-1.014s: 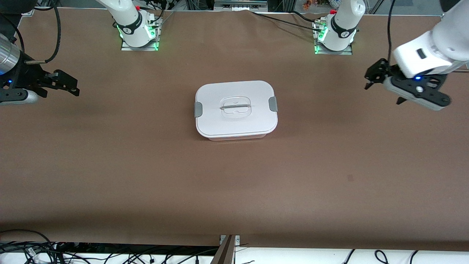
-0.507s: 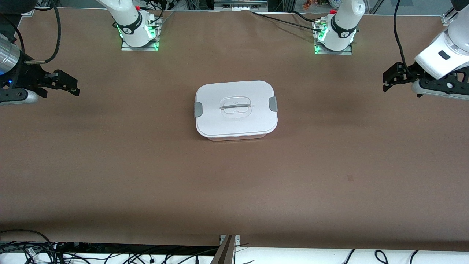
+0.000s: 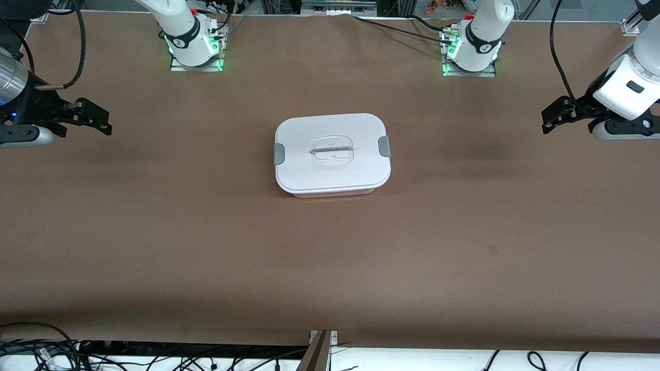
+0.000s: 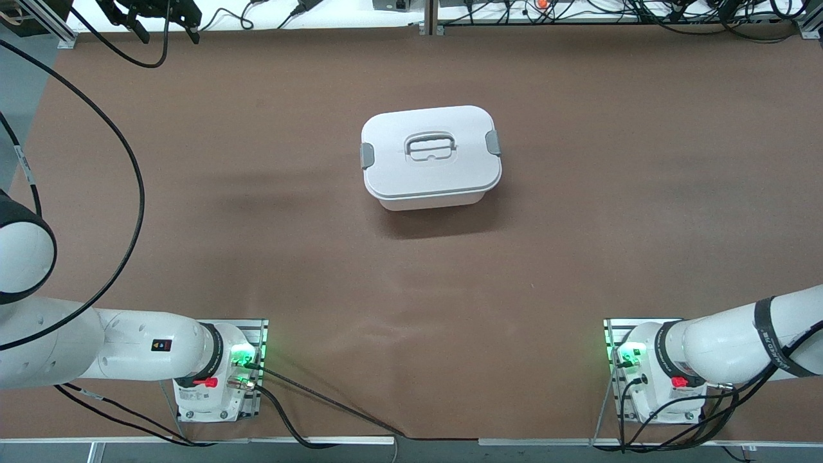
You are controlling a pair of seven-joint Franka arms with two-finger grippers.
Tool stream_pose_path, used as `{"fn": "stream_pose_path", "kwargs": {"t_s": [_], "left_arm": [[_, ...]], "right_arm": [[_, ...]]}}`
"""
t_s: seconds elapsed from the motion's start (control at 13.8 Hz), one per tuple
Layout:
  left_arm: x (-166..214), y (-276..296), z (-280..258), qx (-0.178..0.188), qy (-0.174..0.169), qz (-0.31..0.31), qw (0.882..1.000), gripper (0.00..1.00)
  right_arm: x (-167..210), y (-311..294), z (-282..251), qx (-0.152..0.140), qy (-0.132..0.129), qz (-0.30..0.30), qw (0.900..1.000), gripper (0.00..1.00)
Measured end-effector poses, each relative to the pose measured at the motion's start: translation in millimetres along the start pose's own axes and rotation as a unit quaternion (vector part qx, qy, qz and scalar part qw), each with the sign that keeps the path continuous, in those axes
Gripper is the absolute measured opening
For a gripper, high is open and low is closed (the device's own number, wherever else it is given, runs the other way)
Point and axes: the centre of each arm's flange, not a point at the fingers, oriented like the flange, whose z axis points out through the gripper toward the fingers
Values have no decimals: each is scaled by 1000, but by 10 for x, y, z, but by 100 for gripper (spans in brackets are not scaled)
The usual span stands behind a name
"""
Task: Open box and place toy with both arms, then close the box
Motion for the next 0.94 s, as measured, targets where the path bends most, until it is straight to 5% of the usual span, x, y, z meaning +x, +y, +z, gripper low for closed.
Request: {"fn": "stream_pose_path", "kwargs": {"t_s": [0.94], "left_arm": [[106,171,0,1,-11,13,1000,100]], "right_arm": [[0,0,0,0,0,0,1000,100]]}}
